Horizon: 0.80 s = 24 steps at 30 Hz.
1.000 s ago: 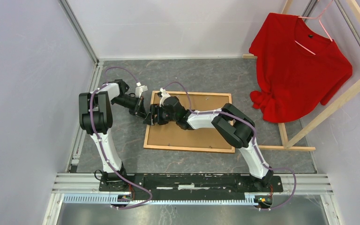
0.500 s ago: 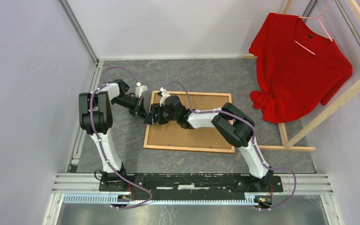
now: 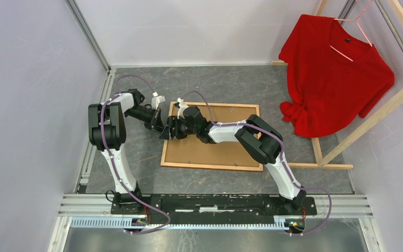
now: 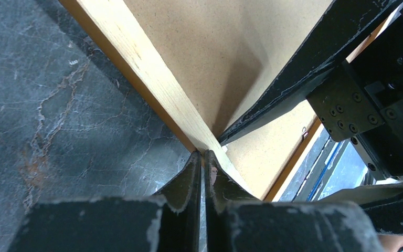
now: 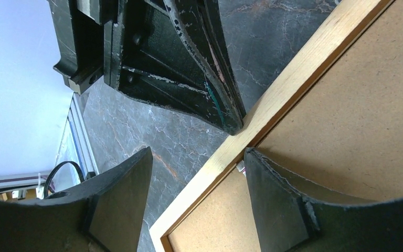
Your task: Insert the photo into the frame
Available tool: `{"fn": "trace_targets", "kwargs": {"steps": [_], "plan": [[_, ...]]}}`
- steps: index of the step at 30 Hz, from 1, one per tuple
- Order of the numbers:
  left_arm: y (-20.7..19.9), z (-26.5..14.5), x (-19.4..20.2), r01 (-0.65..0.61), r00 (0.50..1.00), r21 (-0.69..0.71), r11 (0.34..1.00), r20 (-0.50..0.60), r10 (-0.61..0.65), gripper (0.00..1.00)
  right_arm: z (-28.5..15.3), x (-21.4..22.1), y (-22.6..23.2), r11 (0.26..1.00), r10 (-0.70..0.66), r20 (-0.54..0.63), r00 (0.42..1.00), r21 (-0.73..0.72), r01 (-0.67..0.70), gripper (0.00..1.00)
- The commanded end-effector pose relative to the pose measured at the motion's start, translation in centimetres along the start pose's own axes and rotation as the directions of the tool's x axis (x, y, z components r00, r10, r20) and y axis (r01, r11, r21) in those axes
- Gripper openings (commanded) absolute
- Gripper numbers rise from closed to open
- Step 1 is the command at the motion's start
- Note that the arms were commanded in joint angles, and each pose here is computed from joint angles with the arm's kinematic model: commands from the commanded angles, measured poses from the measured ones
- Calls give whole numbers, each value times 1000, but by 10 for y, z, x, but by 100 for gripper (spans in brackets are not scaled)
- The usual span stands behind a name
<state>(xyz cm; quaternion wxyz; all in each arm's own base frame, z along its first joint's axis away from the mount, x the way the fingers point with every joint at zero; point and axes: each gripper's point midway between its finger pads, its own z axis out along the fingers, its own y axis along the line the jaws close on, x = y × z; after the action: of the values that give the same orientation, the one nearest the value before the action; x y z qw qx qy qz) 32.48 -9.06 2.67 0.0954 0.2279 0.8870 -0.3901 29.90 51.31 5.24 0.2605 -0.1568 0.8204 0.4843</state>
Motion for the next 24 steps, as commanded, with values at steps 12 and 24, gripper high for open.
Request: {"fn": "trace_targets", "kwargs": {"steps": [12,24], "plan": [[16,0,-6,-55,998,-77,996,2,56,4,-71,-126,-68,966,-135,215,967,247,80,78],[16,1,-5,-57,998,-76,995,-2,57,4,-87,-135,-136,925,-121,219,968,379,30,76]]}}
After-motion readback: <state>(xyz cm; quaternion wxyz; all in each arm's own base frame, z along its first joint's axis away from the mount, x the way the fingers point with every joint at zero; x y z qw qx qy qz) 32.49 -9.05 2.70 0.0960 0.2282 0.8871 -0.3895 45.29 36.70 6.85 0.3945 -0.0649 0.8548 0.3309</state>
